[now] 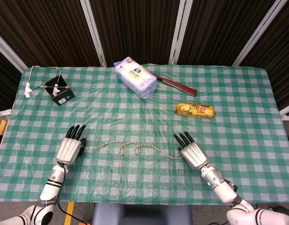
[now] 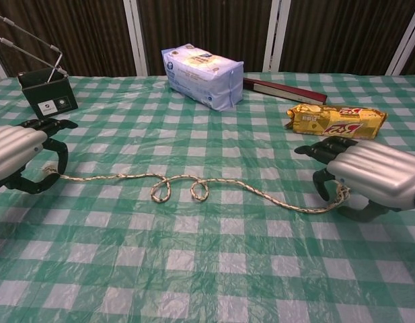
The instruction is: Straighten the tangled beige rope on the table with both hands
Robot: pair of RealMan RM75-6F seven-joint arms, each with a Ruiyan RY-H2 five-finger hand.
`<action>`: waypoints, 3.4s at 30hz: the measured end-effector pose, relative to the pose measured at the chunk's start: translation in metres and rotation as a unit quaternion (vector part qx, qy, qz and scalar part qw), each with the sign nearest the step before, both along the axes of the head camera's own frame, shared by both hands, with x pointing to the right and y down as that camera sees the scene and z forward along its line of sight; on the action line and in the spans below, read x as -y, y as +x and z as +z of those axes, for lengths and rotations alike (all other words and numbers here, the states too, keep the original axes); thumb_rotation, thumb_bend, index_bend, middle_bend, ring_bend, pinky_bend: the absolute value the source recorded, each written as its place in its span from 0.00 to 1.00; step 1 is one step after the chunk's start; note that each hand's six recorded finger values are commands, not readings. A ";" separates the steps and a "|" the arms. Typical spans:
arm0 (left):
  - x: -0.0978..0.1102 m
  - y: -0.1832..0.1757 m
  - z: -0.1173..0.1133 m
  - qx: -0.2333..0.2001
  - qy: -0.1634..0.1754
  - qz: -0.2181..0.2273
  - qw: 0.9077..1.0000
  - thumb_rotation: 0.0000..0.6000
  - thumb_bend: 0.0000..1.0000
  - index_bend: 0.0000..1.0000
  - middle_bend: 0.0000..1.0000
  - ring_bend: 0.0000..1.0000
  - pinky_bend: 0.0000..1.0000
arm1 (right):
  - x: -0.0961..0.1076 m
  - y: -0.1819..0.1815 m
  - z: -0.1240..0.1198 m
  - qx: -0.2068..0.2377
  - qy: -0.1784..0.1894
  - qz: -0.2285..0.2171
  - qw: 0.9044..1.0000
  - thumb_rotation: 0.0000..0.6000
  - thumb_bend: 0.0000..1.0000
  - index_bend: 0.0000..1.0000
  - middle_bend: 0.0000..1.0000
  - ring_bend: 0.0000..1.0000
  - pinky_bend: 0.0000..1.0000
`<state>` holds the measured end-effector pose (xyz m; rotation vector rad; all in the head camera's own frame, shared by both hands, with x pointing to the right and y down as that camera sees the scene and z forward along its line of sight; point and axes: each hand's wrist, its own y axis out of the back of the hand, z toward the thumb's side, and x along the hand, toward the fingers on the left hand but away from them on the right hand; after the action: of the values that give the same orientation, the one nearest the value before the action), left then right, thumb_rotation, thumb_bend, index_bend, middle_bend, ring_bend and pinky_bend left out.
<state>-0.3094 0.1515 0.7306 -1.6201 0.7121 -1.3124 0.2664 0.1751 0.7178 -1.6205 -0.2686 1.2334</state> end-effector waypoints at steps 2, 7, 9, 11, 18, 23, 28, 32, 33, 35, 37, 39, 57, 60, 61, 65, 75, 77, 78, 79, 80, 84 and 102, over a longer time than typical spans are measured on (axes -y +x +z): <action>0.000 0.000 0.000 0.001 0.001 0.001 1.000 1.00 0.46 0.65 0.06 0.00 0.11 | 0.001 0.000 0.001 0.000 0.002 0.002 1.000 1.00 0.41 0.61 0.00 0.00 0.00; 0.000 0.000 0.000 0.000 0.000 0.001 1.000 1.00 0.46 0.65 0.06 0.00 0.11 | 0.002 0.003 0.005 -0.010 -0.001 0.007 1.000 1.00 0.41 0.62 0.00 0.00 0.00; 0.000 0.000 0.000 0.000 0.000 0.002 1.000 1.00 0.46 0.65 0.06 0.00 0.11 | 0.002 0.003 0.006 -0.011 -0.002 0.007 1.000 1.00 0.41 0.63 0.00 0.00 0.00; 0.000 0.000 0.000 -0.001 -0.001 0.002 1.000 1.00 0.46 0.65 0.06 0.00 0.11 | 0.002 0.002 0.007 -0.013 -0.002 0.006 1.000 1.00 0.42 0.64 0.00 0.00 0.00; 0.000 -0.001 -0.001 0.005 -0.002 0.008 1.000 1.00 0.46 0.65 0.06 0.00 0.11 | 0.001 0.003 0.009 -0.021 -0.004 0.008 1.000 1.00 0.42 0.66 0.00 0.00 0.00; 0.001 -0.002 -0.001 0.006 -0.003 0.007 1.000 1.00 0.46 0.65 0.05 0.00 0.11 | 0.002 0.003 0.011 -0.028 -0.004 0.007 1.000 1.00 0.48 0.69 0.00 0.00 0.00; 0.004 -0.005 -0.004 0.007 0.002 0.006 1.000 1.00 0.46 0.65 0.05 0.00 0.11 | 0.005 0.007 0.004 -0.026 0.004 0.014 1.000 1.00 0.53 0.73 0.01 0.00 0.00; 0.008 -0.009 -0.008 0.013 0.010 0.011 1.000 1.00 0.46 0.65 0.05 0.00 0.11 | 0.012 0.018 -0.009 -0.020 0.018 0.031 0.999 1.00 0.53 0.74 0.02 0.00 0.00; 0.010 -0.011 -0.010 0.016 0.013 0.012 1.000 1.00 0.46 0.65 0.05 0.00 0.11 | 0.014 0.022 -0.012 -0.019 0.021 0.037 0.999 1.00 0.53 0.74 0.02 0.00 0.00; 0.012 -0.014 -0.012 0.020 0.018 0.012 1.000 1.00 0.46 0.65 0.05 0.00 0.12 | 0.019 0.032 -0.021 -0.016 0.029 0.053 0.998 1.00 0.53 0.74 0.02 0.00 0.00; 0.014 -0.018 -0.016 0.025 0.023 0.012 0.999 1.00 0.46 0.65 0.05 0.00 0.12 | 0.024 0.044 -0.032 -0.014 0.036 0.071 0.997 1.00 0.53 0.74 0.02 0.00 0.00; 0.016 -0.022 -0.019 0.029 0.027 0.011 0.999 1.00 0.46 0.65 0.05 0.00 0.12 | 0.028 0.055 -0.040 -0.014 0.042 0.086 0.995 1.00 0.53 0.74 0.02 0.00 0.00; 0.023 -0.054 -0.024 0.045 0.032 -0.022 0.998 1.00 0.46 0.65 0.05 0.00 0.13 | 0.034 0.155 -0.078 -0.035 0.054 0.209 0.976 1.00 0.53 0.74 0.02 0.00 0.00; 0.023 -0.056 -0.022 0.049 0.030 -0.023 0.998 1.00 0.46 0.65 0.05 0.00 0.13 | 0.032 0.162 -0.077 -0.035 0.051 0.220 0.973 1.00 0.53 0.74 0.02 0.00 0.00; 0.023 -0.057 -0.021 0.051 0.030 -0.024 0.998 1.00 0.46 0.65 0.06 0.00 0.13 | 0.032 0.165 -0.077 -0.037 0.050 0.223 0.973 1.00 0.53 0.74 0.02 0.00 0.00; 0.023 -0.056 -0.017 0.052 0.029 -0.029 0.998 1.00 0.46 0.65 0.06 0.00 0.14 | 0.028 0.174 -0.073 -0.043 0.044 0.232 0.971 1.00 0.53 0.74 0.02 0.00 0.00; 0.022 -0.051 -0.005 0.057 0.018 -0.028 0.998 1.00 0.46 0.65 0.06 0.00 0.14 | 0.022 0.185 -0.061 -0.055 0.033 0.241 0.968 1.00 0.53 0.74 0.02 0.00 0.00; 0.022 -0.049 -0.003 0.057 0.017 -0.026 0.998 1.00 0.46 0.65 0.06 0.00 0.15 | 0.020 0.187 -0.059 -0.059 0.029 0.241 0.968 1.00 0.53 0.74 0.02 0.00 0.00; 0.022 -0.048 -0.002 0.057 0.016 -0.025 0.998 1.00 0.46 0.65 0.06 0.00 0.15 | 0.019 0.188 -0.057 -0.062 0.027 0.240 0.968 1.00 0.53 0.74 0.02 0.00 0.00; 0.022 -0.047 -0.001 0.057 0.015 -0.024 0.998 1.00 0.46 0.65 0.07 0.00 0.15 | 0.018 0.188 -0.055 -0.065 0.024 0.239 0.969 1.00 0.53 0.74 0.02 0.00 0.00; 0.022 -0.046 0.000 0.058 0.013 -0.023 0.998 1.00 0.46 0.66 0.07 0.00 0.15 | 0.017 0.188 -0.053 -0.066 0.022 0.238 0.969 1.00 0.53 0.74 0.02 0.00 0.00; 0.020 -0.045 0.007 0.063 0.006 -0.020 0.998 1.00 0.46 0.66 0.07 0.00 0.15 | 0.013 0.187 -0.046 -0.070 0.014 0.236 0.969 1.00 0.53 0.74 0.02 0.00 0.00; 0.008 -0.044 0.026 0.067 -0.023 -0.010 0.997 1.00 0.46 0.44 0.06 0.00 0.12 | 0.000 0.184 -0.018 -0.095 -0.030 0.226 0.969 1.00 0.53 0.46 0.01 0.00 0.00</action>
<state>-0.3536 0.1435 0.7571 -1.5472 0.6222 -1.4478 0.4503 0.1753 0.6995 -1.5243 -0.5030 1.7472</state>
